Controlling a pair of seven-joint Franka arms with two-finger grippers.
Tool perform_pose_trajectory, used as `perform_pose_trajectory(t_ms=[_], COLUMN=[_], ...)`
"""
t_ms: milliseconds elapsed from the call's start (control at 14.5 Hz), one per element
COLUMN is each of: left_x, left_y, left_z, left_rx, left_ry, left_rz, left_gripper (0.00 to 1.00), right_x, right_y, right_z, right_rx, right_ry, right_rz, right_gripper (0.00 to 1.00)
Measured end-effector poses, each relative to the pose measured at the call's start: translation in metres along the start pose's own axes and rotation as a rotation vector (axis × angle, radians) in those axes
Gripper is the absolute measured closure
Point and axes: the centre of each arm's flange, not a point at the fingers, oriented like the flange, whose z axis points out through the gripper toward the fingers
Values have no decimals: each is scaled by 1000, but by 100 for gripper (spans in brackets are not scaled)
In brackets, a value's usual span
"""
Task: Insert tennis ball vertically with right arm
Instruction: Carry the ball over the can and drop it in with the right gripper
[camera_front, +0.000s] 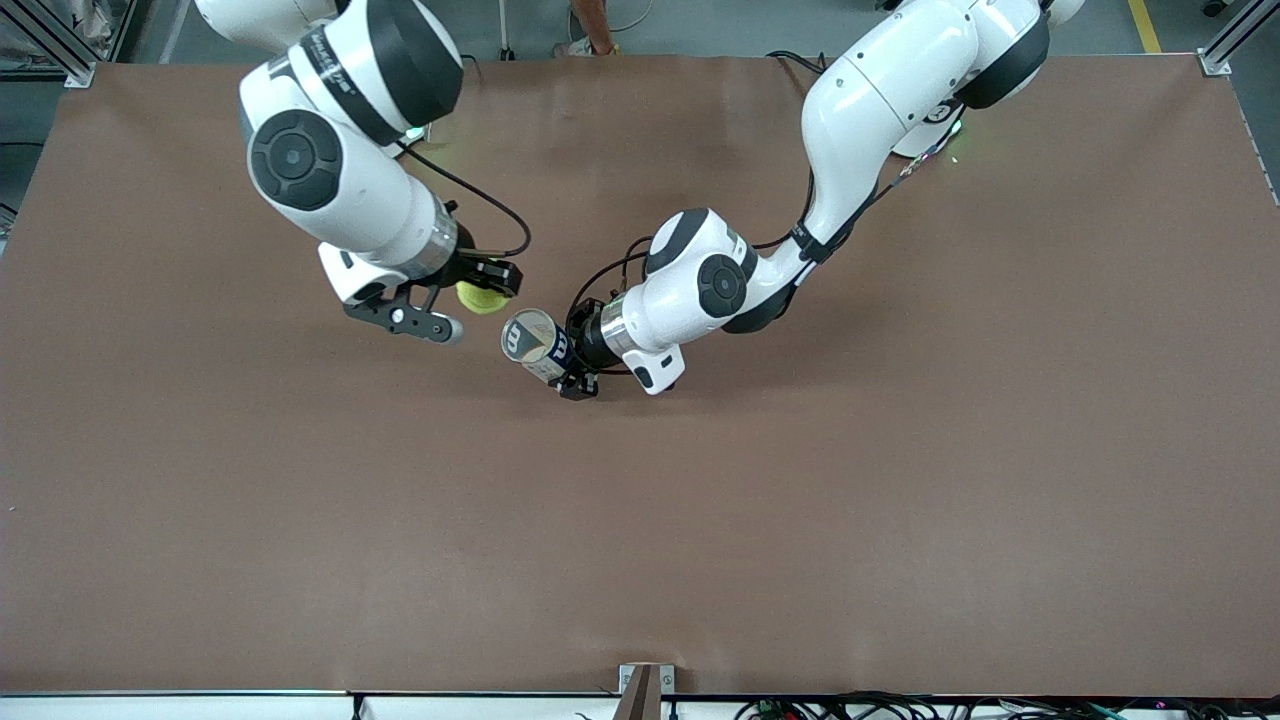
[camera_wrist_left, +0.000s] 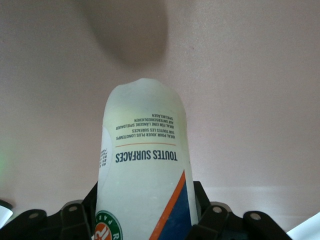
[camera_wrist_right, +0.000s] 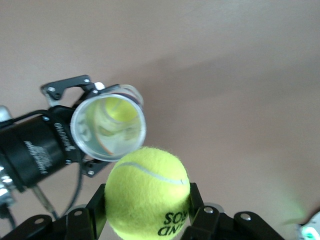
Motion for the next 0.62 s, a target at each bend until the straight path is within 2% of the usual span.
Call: perform_pose_trajectory(t_ms=[138, 620], left_x=[0, 0], left_y=[0, 0], left_z=[0, 0], left_rx=[0, 1], left_ry=[0, 1], left_rz=[0, 0], left_gripper=[28, 28], right_x=[5, 19], right_y=[-10, -19], right_z=[12, 36], right_rx=[20, 24], right_ry=[6, 13], right_rz=[29, 60], right_gripper=[34, 34])
